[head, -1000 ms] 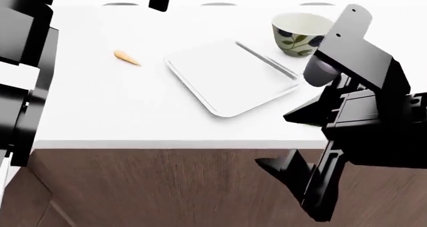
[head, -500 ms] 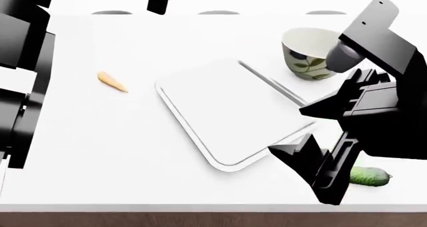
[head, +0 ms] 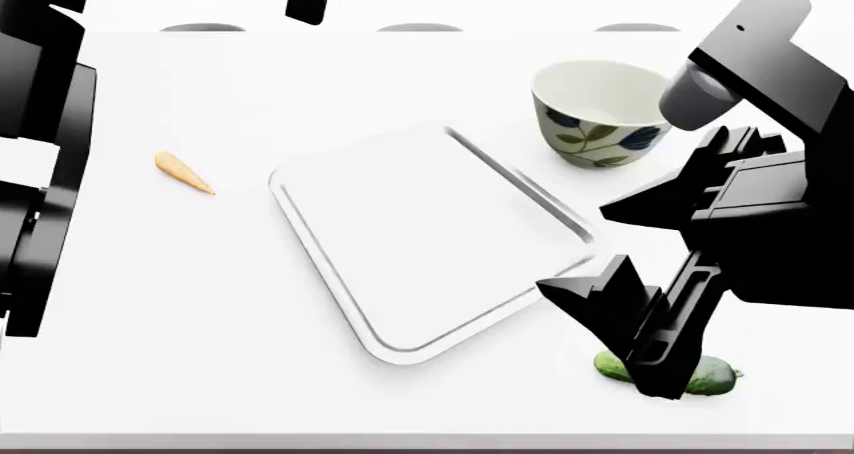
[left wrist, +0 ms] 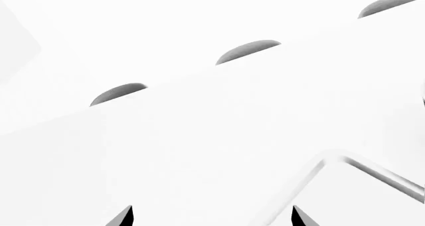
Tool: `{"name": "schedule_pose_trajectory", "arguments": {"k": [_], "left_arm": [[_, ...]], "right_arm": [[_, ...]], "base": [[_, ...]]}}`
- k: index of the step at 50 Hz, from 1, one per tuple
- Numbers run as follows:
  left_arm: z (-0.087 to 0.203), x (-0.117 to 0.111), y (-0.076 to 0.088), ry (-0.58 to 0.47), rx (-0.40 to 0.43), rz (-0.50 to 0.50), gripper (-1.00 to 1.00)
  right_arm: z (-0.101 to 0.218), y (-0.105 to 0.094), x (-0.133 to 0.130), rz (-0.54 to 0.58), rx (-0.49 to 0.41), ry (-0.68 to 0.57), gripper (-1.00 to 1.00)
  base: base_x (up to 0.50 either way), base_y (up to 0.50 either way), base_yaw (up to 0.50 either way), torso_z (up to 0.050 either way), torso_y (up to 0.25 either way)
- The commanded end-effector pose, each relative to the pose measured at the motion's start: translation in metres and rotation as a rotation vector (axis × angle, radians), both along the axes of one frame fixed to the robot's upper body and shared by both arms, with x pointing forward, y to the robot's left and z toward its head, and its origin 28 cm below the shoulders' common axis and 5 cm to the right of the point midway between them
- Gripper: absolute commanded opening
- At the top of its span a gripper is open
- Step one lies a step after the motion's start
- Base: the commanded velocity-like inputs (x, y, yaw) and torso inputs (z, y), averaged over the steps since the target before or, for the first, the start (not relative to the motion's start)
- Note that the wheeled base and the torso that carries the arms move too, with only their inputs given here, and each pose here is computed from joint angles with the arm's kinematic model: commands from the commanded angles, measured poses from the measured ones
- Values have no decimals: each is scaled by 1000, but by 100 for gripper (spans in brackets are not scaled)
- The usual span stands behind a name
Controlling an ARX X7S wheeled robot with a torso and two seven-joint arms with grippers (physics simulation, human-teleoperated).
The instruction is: Place the two vegetables and bowl onto the tray for setting up a vegetable dip station.
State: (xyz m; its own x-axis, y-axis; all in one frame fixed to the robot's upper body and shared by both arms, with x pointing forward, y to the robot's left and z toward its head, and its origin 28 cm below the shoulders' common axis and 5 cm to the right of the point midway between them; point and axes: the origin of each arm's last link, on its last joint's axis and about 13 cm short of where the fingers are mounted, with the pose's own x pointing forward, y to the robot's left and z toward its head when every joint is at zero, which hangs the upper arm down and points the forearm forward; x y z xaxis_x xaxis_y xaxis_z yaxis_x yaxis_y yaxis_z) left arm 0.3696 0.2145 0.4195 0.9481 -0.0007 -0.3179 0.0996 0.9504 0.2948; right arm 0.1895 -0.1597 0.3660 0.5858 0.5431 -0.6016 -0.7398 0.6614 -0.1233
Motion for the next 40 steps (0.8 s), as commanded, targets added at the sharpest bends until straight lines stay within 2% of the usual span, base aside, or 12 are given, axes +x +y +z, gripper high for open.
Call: {"name": "schedule_pose_trajectory", "arguments": {"k": [1, 11, 13, 18, 20, 25, 27, 28, 40], "left_arm": [[1, -1, 1, -6, -7, 3, 100], [2, -3, 3, -11, -4, 15, 100], [1, -3, 4, -11, -5, 17, 100], [1, -4, 7, -18, -13, 31, 100], [1, -5, 7, -18, -14, 30, 100], [2, -6, 9, -24, -14, 39, 100], [1, -6, 9, -23, -13, 39, 100], [2, -7, 8, -23, -15, 36, 100], [3, -9, 9, -24, -16, 43, 100]], "right_arm": [[2, -1, 0, -12, -7, 13, 100], [1, -2, -4, 5, -23, 19, 100], [-1, -2, -4, -3, -59, 21, 100], [-1, 2, -4, 21, -56, 46, 100], [2, 3, -6, 59, -25, 50, 100], [3, 3, -9, 35, -51, 46, 100], [2, 2, -10, 29, -51, 65, 100], [-4, 1, -15, 49, -120, 110, 100], [-8, -6, -49, 59, -203, 275, 100]], "base": [[449, -262, 0, 0, 0], [447, -158, 0, 0, 0], [439, 0, 0, 0, 0], [119, 0, 0, 0, 2], [162, 0, 0, 0, 0], [263, 0, 0, 0, 2], [0, 0, 0, 0, 0], [0, 0, 0, 0, 0], [0, 0, 0, 0, 0]]}}
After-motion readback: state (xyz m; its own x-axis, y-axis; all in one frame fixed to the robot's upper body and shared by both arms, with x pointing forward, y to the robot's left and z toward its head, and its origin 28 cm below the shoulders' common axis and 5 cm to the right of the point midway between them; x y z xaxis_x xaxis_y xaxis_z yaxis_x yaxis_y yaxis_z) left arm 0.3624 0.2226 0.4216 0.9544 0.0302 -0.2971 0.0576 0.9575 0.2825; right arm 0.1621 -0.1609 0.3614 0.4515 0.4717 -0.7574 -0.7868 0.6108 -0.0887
